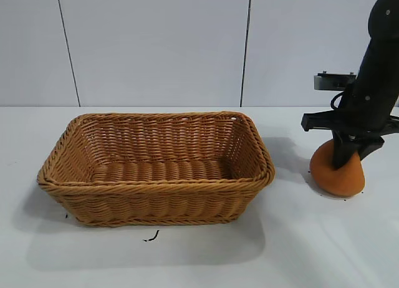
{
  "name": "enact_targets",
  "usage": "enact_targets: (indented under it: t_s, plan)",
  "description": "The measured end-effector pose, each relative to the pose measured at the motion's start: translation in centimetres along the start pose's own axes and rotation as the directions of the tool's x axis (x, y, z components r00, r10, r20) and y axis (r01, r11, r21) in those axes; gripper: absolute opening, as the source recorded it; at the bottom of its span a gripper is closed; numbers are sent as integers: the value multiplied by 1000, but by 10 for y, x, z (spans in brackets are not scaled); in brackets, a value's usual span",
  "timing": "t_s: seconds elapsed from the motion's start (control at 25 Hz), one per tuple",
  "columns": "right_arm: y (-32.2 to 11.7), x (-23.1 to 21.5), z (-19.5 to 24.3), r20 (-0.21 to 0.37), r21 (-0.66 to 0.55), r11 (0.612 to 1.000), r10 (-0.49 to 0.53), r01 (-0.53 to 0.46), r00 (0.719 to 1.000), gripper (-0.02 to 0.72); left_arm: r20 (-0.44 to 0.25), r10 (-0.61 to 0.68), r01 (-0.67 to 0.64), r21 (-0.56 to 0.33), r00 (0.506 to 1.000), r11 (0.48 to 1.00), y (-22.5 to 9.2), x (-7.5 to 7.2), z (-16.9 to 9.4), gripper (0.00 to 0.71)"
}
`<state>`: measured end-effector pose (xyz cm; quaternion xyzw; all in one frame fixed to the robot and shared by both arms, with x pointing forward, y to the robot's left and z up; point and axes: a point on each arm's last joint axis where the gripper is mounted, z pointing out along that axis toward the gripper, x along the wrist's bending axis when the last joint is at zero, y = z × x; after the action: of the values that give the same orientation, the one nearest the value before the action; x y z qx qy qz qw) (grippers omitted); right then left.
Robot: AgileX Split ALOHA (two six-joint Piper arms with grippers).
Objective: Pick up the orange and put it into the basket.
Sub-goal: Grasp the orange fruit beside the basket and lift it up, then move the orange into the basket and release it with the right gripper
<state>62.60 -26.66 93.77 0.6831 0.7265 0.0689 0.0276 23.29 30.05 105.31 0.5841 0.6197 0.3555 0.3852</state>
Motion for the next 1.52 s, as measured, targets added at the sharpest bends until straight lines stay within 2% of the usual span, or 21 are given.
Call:
enact_targets:
  t_s: [0.28,0.36,0.4,0.64,0.68,1.08,1.28,1.36,1.52]
  plan:
    - [-2,1,-23,-1,-39,999,-5,5,1000,87,0,0,0,0,1000,1000,0,0,0,692]
    - [-3,2,-44,0,-93,996,-11,11,1000,87,0,0,0,0,1000,1000,0,0,0,692]
    - [-7,3,-71,7,-155,988,-20,21,1000,87,0,0,0,0,1000,1000,0,0,0,692]
    - [-10,4,-95,8,-178,984,-25,26,1000,87,0,0,0,0,1000,1000,0,0,0,692]
    - [-1,6,-114,7,-217,976,-29,29,1000,87,0,0,0,0,1000,1000,0,0,0,692]
    - [7,12,-132,-19,-270,963,-33,26,999,87,0,0,0,0,1000,1000,0,0,0,692]
    - [3,67,-129,-49,-275,950,-166,147,985,87,0,0,0,0,1000,1000,0,0,0,692]
    - [2,73,-129,-52,-277,948,-177,156,983,87,0,0,0,0,1000,1000,0,0,0,692]
    - [-3,113,-122,-74,-291,929,-261,230,962,87,0,0,0,0,1000,1000,0,0,0,692]
